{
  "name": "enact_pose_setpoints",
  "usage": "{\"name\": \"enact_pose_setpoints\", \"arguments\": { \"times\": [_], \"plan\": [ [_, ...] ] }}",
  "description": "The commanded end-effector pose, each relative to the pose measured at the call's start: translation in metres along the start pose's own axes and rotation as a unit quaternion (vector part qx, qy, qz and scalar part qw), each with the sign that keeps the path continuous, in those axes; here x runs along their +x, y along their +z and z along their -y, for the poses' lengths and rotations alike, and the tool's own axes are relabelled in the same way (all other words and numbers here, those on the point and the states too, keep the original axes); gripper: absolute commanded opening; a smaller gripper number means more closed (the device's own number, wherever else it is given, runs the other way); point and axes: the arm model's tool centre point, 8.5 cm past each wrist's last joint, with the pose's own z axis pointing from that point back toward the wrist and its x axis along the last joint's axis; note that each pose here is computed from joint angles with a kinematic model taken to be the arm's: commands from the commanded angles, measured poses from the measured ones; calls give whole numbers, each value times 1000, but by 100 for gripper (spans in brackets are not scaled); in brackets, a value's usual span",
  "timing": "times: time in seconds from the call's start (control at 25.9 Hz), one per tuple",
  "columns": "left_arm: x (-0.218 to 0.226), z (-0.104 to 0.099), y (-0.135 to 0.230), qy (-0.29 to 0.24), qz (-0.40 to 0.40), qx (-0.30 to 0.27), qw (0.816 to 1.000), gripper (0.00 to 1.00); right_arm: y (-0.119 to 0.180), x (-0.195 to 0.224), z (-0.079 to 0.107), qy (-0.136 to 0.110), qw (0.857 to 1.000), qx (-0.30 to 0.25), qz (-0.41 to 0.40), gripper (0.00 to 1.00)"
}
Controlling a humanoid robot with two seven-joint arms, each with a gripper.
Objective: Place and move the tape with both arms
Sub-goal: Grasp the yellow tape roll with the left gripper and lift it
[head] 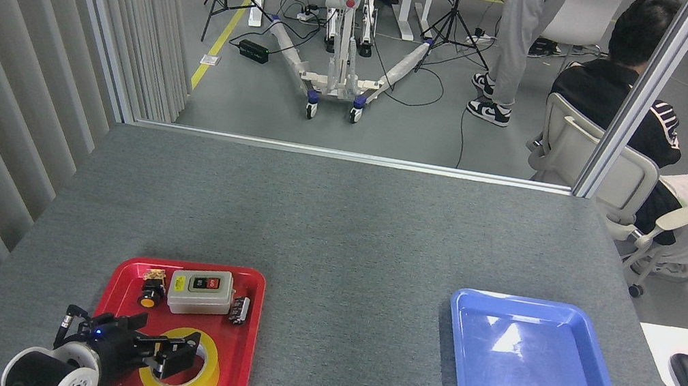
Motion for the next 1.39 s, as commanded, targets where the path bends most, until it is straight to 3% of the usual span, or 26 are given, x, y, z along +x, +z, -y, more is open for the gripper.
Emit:
{"name": "enact_pose_setpoints", "arguments": {
  "times": [0.0,0.23,0.66,0.85,1.12,1.35],
  "plan": [
    [-10,7,-5,13,-10,-37,999,99,0,0,0,1,1000,0,0,100],
    [-25,19,-2,60,-53,-96,992,99,1,0,-1,1,1000,2,0,100],
    [-36,12,-15,67,-59,-118,989,98,1,-4,0,4,1000,2,-5,100],
    [-46,22,-18,66,-66,-140,986,97,0,-3,0,3,1000,0,-4,100],
    [-48,26,-21,45,-60,-184,980,71,0,-3,0,2,1000,-1,-3,100],
    [-46,26,-24,41,-56,-190,979,62,-1,-8,3,12,1000,-2,-1,100]
  ]
}}
